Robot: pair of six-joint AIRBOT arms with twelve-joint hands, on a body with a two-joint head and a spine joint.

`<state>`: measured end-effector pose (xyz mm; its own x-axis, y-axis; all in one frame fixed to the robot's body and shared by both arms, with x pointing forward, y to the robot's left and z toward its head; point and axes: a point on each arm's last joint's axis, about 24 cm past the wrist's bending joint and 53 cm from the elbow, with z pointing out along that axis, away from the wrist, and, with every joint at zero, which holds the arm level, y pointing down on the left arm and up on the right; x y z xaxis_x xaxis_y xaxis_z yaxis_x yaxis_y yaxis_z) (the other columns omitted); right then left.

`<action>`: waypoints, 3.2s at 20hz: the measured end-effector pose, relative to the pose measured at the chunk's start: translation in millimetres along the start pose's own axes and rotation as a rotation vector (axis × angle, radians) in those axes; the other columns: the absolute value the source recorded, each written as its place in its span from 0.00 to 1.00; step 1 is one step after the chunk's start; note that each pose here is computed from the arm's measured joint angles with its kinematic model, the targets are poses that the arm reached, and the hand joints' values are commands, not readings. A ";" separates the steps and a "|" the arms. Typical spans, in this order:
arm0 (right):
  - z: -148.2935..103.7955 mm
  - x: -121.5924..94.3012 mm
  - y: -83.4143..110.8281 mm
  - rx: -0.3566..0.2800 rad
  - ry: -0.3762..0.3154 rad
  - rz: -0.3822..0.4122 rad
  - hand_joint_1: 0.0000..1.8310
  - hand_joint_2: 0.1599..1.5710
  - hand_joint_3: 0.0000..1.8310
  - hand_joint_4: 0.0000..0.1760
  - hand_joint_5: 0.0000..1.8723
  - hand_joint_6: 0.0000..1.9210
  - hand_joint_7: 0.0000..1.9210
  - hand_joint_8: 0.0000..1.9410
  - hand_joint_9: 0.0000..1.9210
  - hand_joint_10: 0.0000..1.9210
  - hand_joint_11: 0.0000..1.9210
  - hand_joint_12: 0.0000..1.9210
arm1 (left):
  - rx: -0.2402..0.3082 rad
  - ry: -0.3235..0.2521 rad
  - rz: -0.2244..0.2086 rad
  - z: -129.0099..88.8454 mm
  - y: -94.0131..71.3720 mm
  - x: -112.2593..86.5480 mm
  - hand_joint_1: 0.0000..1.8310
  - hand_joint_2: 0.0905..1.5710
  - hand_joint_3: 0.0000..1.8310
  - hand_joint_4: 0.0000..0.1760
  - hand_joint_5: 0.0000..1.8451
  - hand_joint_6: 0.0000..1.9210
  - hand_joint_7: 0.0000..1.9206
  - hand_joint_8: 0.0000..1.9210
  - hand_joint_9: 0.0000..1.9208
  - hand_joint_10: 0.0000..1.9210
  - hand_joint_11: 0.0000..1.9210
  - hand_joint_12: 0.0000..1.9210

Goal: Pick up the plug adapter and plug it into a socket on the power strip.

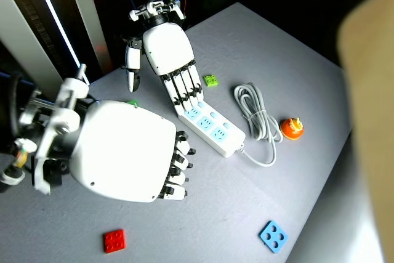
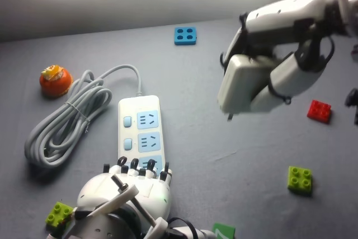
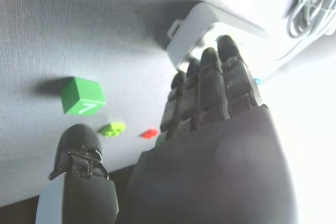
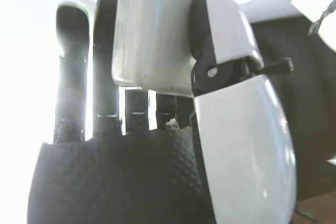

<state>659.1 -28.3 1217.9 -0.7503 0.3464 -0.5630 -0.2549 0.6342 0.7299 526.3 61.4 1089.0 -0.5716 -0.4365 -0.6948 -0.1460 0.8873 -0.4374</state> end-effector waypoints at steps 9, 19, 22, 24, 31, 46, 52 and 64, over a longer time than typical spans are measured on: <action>-2.3 -13.3 22.7 -0.069 -0.073 -0.252 0.66 0.72 0.00 0.00 0.46 0.53 0.47 0.67 0.39 0.65 0.32 0.85 | 0.001 -0.002 0.003 0.0 0.4 0.3 0.04 0.71 0.00 0.00 0.05 0.00 0.04 0.00 0.03 0.00 0.00 0.11; -16.9 -16.7 74.2 -0.216 -0.304 -0.684 0.66 0.72 0.00 0.00 0.45 0.54 0.46 0.69 0.37 0.67 0.31 0.86 | 0.000 -0.003 0.004 -0.9 0.5 0.4 0.04 0.72 0.00 0.00 0.05 0.00 0.04 0.00 0.03 0.00 0.00 0.11; -12.7 -23.0 78.8 -0.222 -0.378 -0.648 0.66 0.72 0.00 0.00 0.46 0.52 0.46 0.69 0.37 0.66 0.31 0.86 | 0.000 -0.003 0.003 -0.8 0.9 0.0 0.05 0.72 0.00 0.00 0.06 0.00 0.05 0.00 0.04 0.00 0.00 0.13; -4.7 -25.4 74.0 -0.184 -0.410 -0.619 0.66 0.73 0.00 0.00 0.44 0.55 0.45 0.70 0.37 0.67 0.31 0.87 | 0.001 -0.004 0.003 -0.9 0.5 -0.4 0.05 0.72 0.00 0.00 0.06 0.00 0.05 0.00 0.04 0.00 0.00 0.14; 20.3 -15.7 48.6 -0.004 -0.342 -0.340 0.66 0.72 0.00 0.00 0.45 0.54 0.46 0.68 0.38 0.65 0.32 0.85 | 0.000 -0.004 0.002 -0.8 0.6 -0.6 0.05 0.71 0.00 0.00 0.07 0.00 0.06 0.00 0.05 0.00 0.00 0.17; 93.0 28.3 57.0 0.112 -0.192 -0.192 0.66 0.72 0.00 0.00 0.46 0.53 0.47 0.67 0.38 0.64 0.31 0.84 | 0.002 0.002 0.008 -0.6 2.2 -0.9 0.04 0.72 0.00 0.00 0.05 0.00 0.04 0.00 0.03 0.00 0.00 0.11; 112.5 19.3 43.7 0.151 -0.186 -0.198 0.66 0.73 0.00 0.00 0.45 0.55 0.46 0.69 0.36 0.65 0.29 0.86 | 0.002 0.002 0.019 -0.3 2.1 -1.2 0.05 0.71 0.00 0.00 0.05 0.00 0.05 0.00 0.03 0.00 0.00 0.12; 131.1 31.1 44.2 0.142 -0.162 -0.227 0.67 0.71 0.00 0.00 0.47 0.52 0.48 0.66 0.39 0.64 0.32 0.84 | 0.004 0.000 0.014 -0.2 2.7 -3.9 0.04 0.72 0.00 0.00 0.06 0.00 0.05 0.00 0.04 0.00 0.00 0.15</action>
<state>704.5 101.1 1181.8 -0.5743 0.2834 -0.7680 -0.3085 0.7941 0.5237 528.0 65.5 1090.6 -0.5739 -0.4240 -0.7006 -0.1348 0.8928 -0.4298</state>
